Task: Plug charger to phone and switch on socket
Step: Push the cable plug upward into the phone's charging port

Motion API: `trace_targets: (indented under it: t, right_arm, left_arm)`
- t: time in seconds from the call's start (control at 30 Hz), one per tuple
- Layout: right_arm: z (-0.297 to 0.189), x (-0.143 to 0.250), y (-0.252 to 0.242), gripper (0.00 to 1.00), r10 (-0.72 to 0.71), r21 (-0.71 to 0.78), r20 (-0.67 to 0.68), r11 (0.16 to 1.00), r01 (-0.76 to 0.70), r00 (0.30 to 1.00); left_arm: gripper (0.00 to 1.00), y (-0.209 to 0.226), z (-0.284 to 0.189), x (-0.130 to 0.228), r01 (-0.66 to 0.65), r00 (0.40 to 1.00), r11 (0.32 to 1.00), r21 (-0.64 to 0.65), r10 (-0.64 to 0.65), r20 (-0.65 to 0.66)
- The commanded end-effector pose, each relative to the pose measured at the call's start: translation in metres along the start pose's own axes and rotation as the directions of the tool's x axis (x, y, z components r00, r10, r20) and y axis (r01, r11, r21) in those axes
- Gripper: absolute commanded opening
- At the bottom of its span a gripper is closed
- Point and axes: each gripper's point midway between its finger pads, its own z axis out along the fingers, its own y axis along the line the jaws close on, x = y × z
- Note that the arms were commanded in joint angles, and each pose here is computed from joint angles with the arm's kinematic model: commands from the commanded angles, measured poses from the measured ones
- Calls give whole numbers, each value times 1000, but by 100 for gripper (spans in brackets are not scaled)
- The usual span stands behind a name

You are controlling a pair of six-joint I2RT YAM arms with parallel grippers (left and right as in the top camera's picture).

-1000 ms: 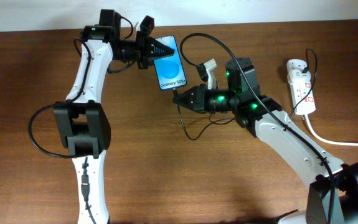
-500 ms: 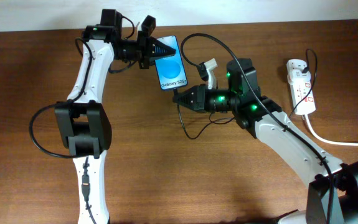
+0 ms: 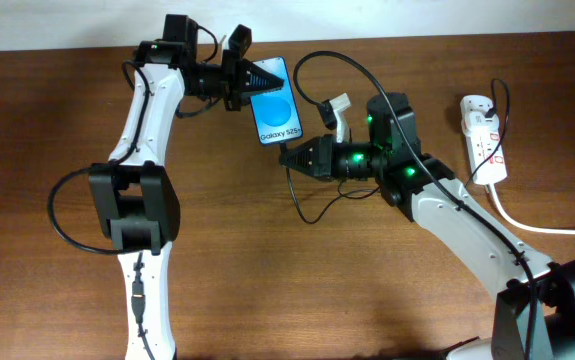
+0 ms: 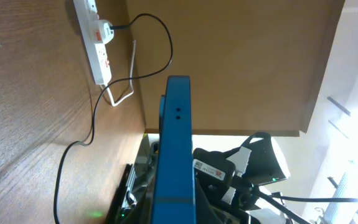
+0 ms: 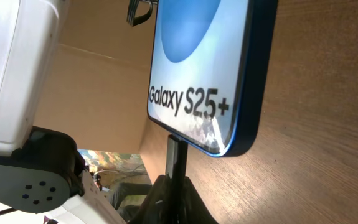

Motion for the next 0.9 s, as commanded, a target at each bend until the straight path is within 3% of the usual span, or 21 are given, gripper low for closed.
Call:
trace_targets:
  t: [0.0, 0.27, 0.57, 0.7, 0.77, 0.87]
  right_arm:
    - [-6, -17, 0, 8, -34, 9, 56, 999, 33, 998]
    - [-6, -6, 9, 9, -26, -46, -5, 999, 26, 1000]
    - [-6, 12, -4, 15, 34, -7, -69, 999, -35, 997]
    - [-8, 12, -2, 23, 27, -22, -77, 999, -29, 997]
    - [-13, 9, -2, 37, 12, -37, -72, 999, -15, 997]
    - [-26, 1, -6, 44, 1, -54, -55, 999, -4, 999]
  left_arm:
    - [0, -17, 22, 10, -11, 998, 999, 52, 13, -53]
    - [0, -17, 22, 10, -11, 998, 999, 53, 14, -53]
    - [0, -17, 22, 10, -12, 998, 999, 53, 15, -53]
    - [0, -17, 20, 8, -24, 999, 998, 52, 26, -48]
    - [0, -17, 15, 6, -35, 999, 998, 51, 37, -39]
    - [0, -14, 10, 3, -41, 999, 998, 42, 42, -25]
